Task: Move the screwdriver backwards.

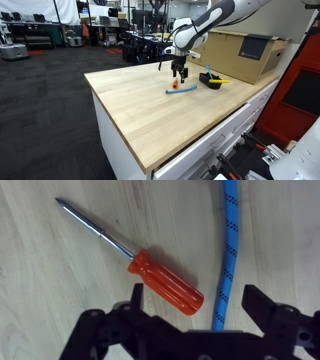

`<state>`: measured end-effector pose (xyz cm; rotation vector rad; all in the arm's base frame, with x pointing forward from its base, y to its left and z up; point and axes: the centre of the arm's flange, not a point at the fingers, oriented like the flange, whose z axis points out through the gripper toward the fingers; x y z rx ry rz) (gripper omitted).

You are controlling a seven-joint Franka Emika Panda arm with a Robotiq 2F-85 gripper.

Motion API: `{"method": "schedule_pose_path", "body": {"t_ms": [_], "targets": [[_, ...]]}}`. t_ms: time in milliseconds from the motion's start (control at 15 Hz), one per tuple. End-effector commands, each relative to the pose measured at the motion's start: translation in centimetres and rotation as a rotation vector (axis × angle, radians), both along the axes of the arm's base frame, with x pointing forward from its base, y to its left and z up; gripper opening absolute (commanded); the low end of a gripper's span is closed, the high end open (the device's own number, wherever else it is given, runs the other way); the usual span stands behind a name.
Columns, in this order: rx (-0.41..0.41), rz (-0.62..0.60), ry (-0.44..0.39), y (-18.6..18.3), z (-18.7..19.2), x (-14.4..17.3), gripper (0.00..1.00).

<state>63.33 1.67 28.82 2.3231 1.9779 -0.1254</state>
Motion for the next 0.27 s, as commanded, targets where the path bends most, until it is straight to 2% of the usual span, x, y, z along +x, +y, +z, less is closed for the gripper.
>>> {"method": "schedule_pose_path", "body": {"t_ms": [0,200], "targets": [[0.033,0.015,-0.01,-0.7,2.5,-1.0,1.0],[0.03,0.023,-0.014,-0.6,4.1,-1.9,1.0]]}}
